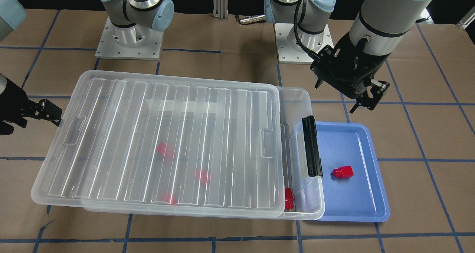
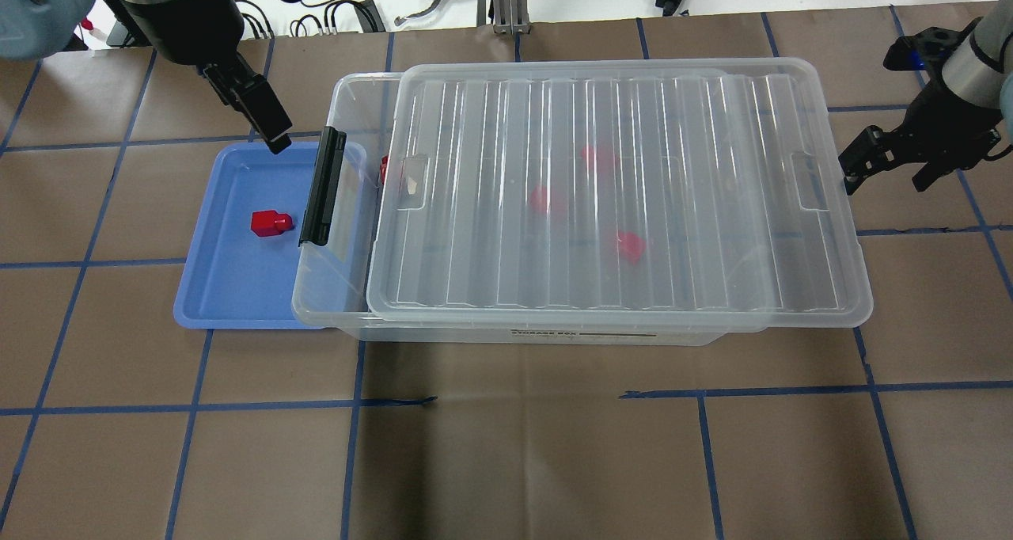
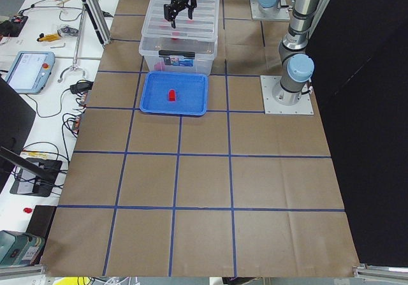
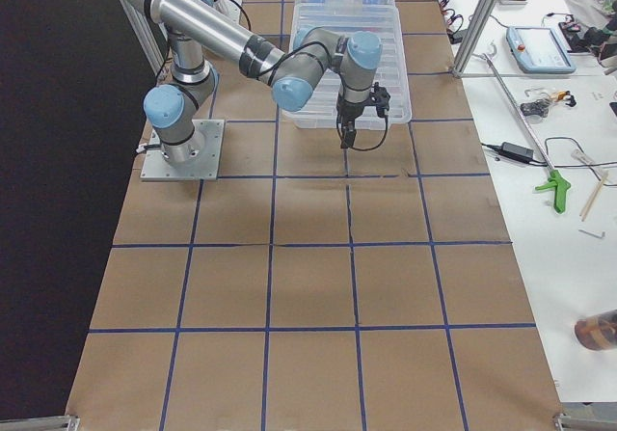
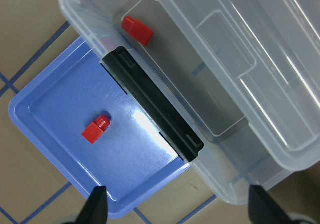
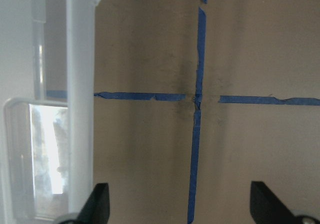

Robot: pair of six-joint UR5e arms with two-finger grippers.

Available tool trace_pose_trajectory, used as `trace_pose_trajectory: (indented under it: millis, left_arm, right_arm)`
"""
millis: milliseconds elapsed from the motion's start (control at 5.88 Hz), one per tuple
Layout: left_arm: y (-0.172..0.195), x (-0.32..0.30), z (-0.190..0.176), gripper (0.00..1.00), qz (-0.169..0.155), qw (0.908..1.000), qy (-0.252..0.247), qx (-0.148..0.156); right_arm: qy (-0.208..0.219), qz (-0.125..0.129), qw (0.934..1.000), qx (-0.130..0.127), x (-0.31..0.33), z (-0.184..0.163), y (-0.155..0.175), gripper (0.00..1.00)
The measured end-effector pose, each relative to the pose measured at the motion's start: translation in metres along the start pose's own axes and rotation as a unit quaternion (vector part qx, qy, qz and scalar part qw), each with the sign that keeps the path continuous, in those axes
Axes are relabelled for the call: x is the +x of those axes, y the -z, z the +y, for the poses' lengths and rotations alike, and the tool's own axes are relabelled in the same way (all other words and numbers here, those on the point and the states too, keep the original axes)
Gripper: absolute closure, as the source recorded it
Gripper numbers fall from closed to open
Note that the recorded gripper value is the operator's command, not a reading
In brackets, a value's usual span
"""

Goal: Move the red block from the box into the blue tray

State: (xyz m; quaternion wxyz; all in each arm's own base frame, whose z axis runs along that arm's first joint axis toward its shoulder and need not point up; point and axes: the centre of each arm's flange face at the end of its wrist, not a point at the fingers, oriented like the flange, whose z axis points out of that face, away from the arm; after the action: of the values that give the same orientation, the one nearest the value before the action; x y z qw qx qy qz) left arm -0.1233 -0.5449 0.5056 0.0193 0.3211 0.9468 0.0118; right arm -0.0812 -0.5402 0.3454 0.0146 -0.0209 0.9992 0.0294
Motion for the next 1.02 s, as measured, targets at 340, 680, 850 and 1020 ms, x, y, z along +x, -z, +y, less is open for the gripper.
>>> trace_pose_trajectory:
  millis: [340,680,850,1020]
  left_arm:
    - [0.01,0.003,0.006,0.02,-0.009,0.9838,0.178,0.018]
    - [0.012,0.002,0.009,0.02,-0.008,0.9667,0.255,0.022]
    - [0.014,0.003,0.012,0.02,-0.009,0.9647,0.262,0.022]
    - [0.017,0.007,0.02,0.02,-0.01,0.9635,0.267,0.023]
  right_arm:
    - [0.012,-0.005,0.9999,0.0,-0.015,-0.002,-0.001,0.0]
    - [0.015,-0.025,0.9996,0.002,-0.023,-0.003,-0.003,0.0]
    - [0.017,-0.033,0.9993,0.002,-0.034,-0.004,-0.006,0.0]
    - [0.02,-0.036,0.9992,0.0,-0.048,-0.005,-0.008,0.0]
